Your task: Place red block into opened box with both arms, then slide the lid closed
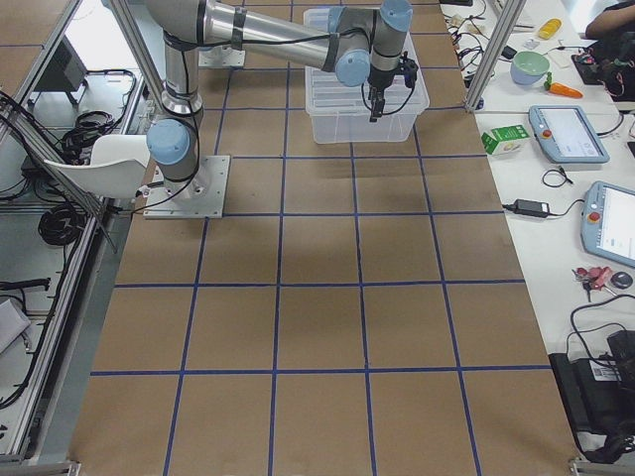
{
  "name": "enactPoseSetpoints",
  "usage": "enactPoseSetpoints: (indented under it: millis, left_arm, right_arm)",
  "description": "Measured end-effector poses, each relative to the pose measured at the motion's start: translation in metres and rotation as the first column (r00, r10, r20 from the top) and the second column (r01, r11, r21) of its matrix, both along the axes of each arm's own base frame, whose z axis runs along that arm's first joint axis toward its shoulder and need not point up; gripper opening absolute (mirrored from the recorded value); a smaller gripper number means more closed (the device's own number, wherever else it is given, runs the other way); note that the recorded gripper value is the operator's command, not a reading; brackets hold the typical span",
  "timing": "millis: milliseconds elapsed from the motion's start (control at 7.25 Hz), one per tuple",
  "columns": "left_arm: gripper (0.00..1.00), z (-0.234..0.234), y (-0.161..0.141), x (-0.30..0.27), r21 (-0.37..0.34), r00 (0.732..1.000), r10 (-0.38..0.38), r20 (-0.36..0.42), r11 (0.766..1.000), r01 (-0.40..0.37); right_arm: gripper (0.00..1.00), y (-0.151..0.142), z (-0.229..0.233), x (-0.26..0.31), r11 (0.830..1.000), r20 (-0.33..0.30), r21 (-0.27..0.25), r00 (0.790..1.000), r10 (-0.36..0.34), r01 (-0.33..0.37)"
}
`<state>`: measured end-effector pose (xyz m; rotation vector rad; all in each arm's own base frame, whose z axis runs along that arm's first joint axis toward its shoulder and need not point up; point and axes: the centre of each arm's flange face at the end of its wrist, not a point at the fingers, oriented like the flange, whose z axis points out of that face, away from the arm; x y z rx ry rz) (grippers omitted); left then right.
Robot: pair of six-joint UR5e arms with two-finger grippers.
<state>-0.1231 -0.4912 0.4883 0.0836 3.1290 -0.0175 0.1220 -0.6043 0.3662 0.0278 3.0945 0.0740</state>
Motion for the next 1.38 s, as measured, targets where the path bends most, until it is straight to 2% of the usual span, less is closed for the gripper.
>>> enactPoseSetpoints:
  millis: [552,966,1379]
  left_arm:
    - [1.0,-0.001,-0.006,0.029,0.002,1.0,-0.01,-0.007,1.0,0.01]
    - [1.0,-0.002,-0.011,0.057,0.005,1.0,-0.016,-0.009,1.0,0.016]
    - [1.0,-0.011,-0.017,0.116,0.018,0.998,-0.064,-0.024,0.998,0.065]
  right_arm:
    - [1.0,0.002,-0.02,-0.001,0.999,-0.005,0.032,1.0,0.002,-0.001]
    - [1.0,0.0,-0.022,-0.007,1.0,-0.011,0.027,1.0,-0.005,0.005]
    - [1.0,-0.003,-0.02,-0.021,1.0,-0.032,0.021,0.999,-0.012,0.013]
